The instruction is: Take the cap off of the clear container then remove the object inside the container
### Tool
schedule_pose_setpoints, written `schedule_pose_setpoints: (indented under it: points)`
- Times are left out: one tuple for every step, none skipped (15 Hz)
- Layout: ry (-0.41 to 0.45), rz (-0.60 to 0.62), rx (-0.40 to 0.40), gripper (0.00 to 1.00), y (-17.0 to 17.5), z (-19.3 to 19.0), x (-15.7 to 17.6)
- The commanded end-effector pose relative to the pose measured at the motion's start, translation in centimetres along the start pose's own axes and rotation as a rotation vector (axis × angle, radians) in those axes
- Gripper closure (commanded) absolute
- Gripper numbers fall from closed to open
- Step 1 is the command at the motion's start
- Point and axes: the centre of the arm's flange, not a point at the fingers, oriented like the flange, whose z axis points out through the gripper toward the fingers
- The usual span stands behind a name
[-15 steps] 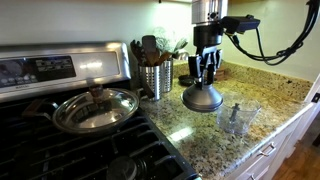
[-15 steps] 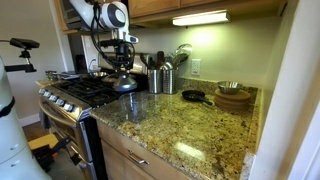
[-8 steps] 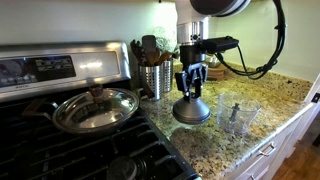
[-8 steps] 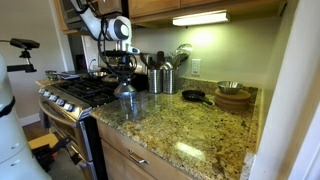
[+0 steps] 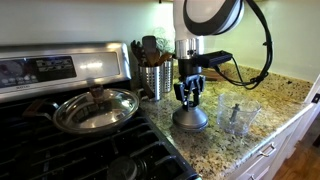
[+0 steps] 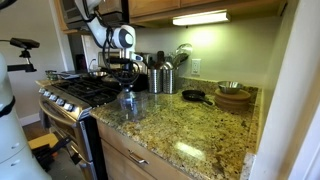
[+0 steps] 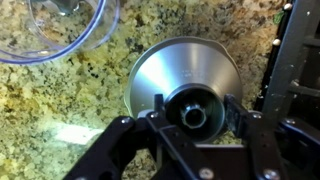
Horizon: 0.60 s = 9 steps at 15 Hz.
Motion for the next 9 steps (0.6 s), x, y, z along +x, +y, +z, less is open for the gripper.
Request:
schedule_pose_setpoints:
  points:
    - [0.025,0.032,0.002,0.65,0.6,1.1,0.3]
    - [0.026,0.037,0.001,0.65,0.7,1.4,0.3]
    - [0.029,0.04,0.0,0.65,0.8,1.5,0.3]
    - [0.036,0.042,-0.003,0.65,0.9,1.3,0.1]
    - [0.04,0.043,-0.003,0.65,0.9,1.2,0.0]
    - [0.044,0.044,-0.005,0.15,0.9,0.9,-0.4]
    - [0.045,0.043,-0.004,0.14,0.9,0.7,-0.5]
    - [0.042,0.043,-0.013,0.08,0.8,0.1,-1.0]
    - [0.049,0.035,-0.013,0.03,0.7,-0.2,-1.2]
